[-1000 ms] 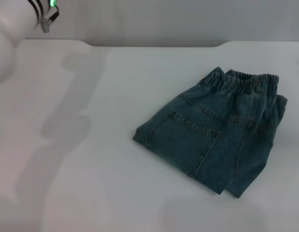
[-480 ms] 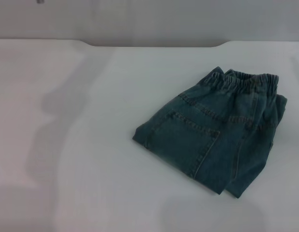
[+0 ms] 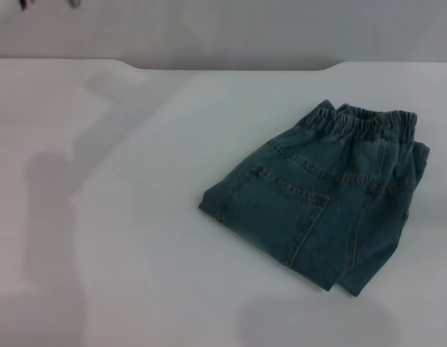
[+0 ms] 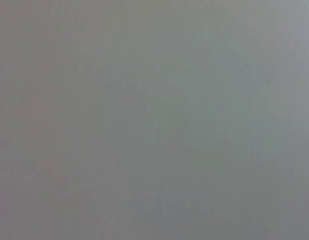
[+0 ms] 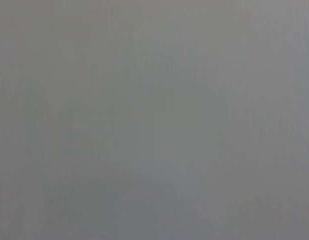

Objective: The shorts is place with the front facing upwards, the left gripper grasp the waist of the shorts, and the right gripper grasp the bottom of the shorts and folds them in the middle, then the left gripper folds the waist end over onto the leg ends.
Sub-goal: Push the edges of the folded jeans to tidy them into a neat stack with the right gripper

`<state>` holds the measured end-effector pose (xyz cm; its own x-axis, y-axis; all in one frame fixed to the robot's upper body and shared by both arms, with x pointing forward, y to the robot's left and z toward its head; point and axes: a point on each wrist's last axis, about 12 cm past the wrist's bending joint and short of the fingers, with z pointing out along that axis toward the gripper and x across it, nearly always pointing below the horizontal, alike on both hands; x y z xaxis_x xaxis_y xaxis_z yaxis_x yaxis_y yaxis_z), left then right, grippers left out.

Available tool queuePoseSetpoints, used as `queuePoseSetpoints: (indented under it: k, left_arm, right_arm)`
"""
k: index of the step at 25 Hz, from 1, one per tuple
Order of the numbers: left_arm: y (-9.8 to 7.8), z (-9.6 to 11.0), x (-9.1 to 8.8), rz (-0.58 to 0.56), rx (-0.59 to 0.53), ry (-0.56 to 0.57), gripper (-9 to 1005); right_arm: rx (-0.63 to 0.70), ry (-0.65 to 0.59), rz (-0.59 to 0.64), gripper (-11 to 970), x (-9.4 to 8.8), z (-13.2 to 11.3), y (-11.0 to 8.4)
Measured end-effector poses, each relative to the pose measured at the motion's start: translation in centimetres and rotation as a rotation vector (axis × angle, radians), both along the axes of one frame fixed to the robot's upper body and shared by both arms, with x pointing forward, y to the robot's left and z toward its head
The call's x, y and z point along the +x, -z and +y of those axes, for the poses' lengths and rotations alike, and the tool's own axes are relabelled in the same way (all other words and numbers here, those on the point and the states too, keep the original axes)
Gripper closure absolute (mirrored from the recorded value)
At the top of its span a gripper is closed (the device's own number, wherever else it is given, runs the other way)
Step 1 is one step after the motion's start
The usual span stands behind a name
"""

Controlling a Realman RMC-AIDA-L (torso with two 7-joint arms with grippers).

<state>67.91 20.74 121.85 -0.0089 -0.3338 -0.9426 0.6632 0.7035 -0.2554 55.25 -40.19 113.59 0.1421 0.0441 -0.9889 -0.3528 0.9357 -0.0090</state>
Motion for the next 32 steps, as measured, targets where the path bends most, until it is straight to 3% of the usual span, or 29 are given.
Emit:
queuePoseSetpoints:
  k: [5, 9, 17, 19, 26, 32]
  left_arm:
    - [3.4, 2.1, -1.9, -0.24, -0.038, -0.208, 167]
    - [4.7, 3.0, -3.0, -0.316, -0.003, -0.311, 167]
    - [5.7, 4.2, -3.9, -0.312, 0.028, -0.328, 168]
    - [5.7, 4.1, -3.8, -0.313, 0.042, -0.322, 168]
    - [5.3, 3.2, -3.4, -0.329, 0.072, -0.3, 168]
    - [5.0, 2.6, -3.2, -0.335, 0.08, -0.28, 168]
  right_arm:
    - [0.069, -0.095, 0.193, 612, 0.3, -0.7, -1.9]
    - [0.074, -0.147, 0.318, 612, 0.6, -0.3, -3.2]
    - [0.022, -0.32, 0.62, 613, 2.2, 2.1, -5.9]
    - [-0.037, -0.371, 0.76, 613, 3.1, 3.2, -7.1]
    - [-0.181, -0.461, 0.961, 613, 4.3, 5.4, -9.7]
    - [-0.317, -0.464, 1.063, 613, 4.9, 6.9, -10.9]
